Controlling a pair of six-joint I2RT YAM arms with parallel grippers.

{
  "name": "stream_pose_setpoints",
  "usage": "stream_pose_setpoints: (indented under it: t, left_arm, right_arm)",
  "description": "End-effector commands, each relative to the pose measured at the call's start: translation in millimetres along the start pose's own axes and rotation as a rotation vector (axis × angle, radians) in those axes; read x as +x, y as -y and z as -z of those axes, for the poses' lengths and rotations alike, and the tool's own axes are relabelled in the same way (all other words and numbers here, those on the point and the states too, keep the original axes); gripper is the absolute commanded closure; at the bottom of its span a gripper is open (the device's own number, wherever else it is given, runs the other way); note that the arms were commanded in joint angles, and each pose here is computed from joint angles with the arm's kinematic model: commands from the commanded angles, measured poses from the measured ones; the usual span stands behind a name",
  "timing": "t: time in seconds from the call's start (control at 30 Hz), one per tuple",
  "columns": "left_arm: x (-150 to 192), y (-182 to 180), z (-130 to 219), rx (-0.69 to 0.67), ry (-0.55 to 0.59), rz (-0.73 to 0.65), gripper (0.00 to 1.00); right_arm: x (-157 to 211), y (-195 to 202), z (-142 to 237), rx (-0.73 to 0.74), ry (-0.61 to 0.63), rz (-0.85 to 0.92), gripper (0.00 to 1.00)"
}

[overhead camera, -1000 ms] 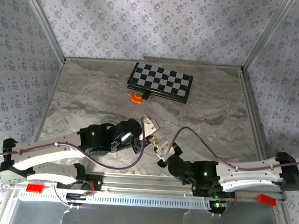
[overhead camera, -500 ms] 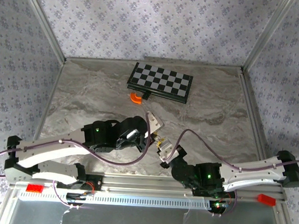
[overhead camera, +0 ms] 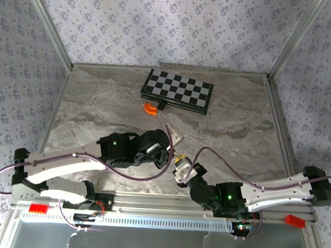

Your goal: Put the keys on the keyring

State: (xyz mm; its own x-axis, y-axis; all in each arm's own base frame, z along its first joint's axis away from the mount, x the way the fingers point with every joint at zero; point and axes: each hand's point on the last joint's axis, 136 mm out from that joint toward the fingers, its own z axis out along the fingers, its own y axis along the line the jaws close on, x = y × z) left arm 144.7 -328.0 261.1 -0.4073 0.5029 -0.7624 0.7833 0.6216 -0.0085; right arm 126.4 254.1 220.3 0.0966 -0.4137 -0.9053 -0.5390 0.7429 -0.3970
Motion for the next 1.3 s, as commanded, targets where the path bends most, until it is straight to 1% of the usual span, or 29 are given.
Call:
stream_pose_setpoints:
  t: [0.0, 0.1, 0.23, 0.37, 0.43, 0.5, 0.53, 0.63, 0.67, 0.73, 0.77, 0.8, 0.9, 0.93, 1.03, 1.07, 1.17, 1.27]
  left_arm:
    - [8.0, -19.0, -2.8, -0.028, 0.007, 0.075, 1.00]
    - [13.5, -22.4, 3.7, 0.003, 0.008, 0.085, 1.00]
    - [14.1, -9.3, 4.6, 0.094, 0.017, 0.048, 1.00]
    - [14.9, -7.1, 0.2, 0.104, 0.016, -0.019, 1.00]
    - [14.1, -10.8, -1.5, 0.089, 0.009, -0.030, 1.00]
    - [13.3, -13.2, -2.7, 0.078, 0.002, -0.042, 1.00]
    - [12.6, -13.7, -2.5, 0.075, 0.004, -0.050, 1.00]
    - [13.3, -13.2, 1.5, 0.087, 0.011, -0.077, 1.00]
    - [14.0, -11.7, 4.4, 0.102, 0.017, -0.096, 1.00]
    - [15.8, -9.4, 11.5, 0.128, 0.043, -0.138, 1.00]
    - [16.7, -6.5, 16.0, 0.153, 0.062, -0.163, 1.00]
    - [17.7, -3.1, 20.3, 0.178, 0.078, -0.184, 1.00]
    - [19.8, 10.8, 35.3, 0.276, 0.130, -0.250, 1.00]
    - [20.3, 16.4, 40.3, 0.312, 0.149, -0.268, 1.00]
    - [20.6, 26.6, 53.8, 0.380, 0.195, -0.310, 1.00]
    - [20.9, 29.4, 57.6, 0.396, 0.202, -0.325, 1.00]
    - [24.4, 37.2, 64.3, 0.435, 0.201, -0.368, 1.00]
    - [26.9, 42.8, 66.7, 0.462, 0.196, -0.397, 1.00]
  right_arm:
    - [-44.5, 6.2, 9.9, -0.054, 0.118, -0.200, 1.00]
    - [-36.3, 13.7, 9.0, -0.038, 0.087, -0.225, 1.00]
    - [-37.8, 13.0, 7.5, -0.079, 0.085, -0.238, 1.00]
    - [-48.6, -17.0, 11.2, -0.251, 0.097, -0.193, 1.00]
    - [-51.5, -27.9, 11.2, -0.296, 0.087, -0.176, 0.99]
    - [-55.6, -42.2, 13.4, -0.357, 0.086, -0.148, 0.93]
    - [-58.8, -49.7, 16.2, -0.393, 0.093, -0.135, 0.86]
    - [-65.0, -61.2, 25.4, -0.489, 0.112, -0.141, 0.61]
    - [-66.2, -62.6, 30.9, -0.529, 0.112, -0.163, 0.54]
    - [-71.1, -58.0, 42.4, -0.585, 0.127, -0.200, 0.44]
    - [-73.6, -53.5, 49.8, -0.614, 0.137, -0.217, 0.37]
    - [-75.9, -48.2, 55.4, -0.630, 0.150, -0.232, 0.36]
    - [-73.7, -28.6, 67.9, -0.644, 0.161, -0.253, 0.37]
    - [-71.8, -21.6, 69.4, -0.634, 0.161, -0.252, 0.39]
    - [-69.9, -9.8, 71.6, -0.622, 0.161, -0.243, 0.51]
    - [-69.3, -8.6, 71.5, -0.625, 0.155, -0.234, 0.55]
    - [-64.4, -11.1, 66.9, -0.637, 0.115, -0.203, 0.61]
    - [-65.8, -19.3, 64.8, -0.699, 0.088, -0.196, 0.67]
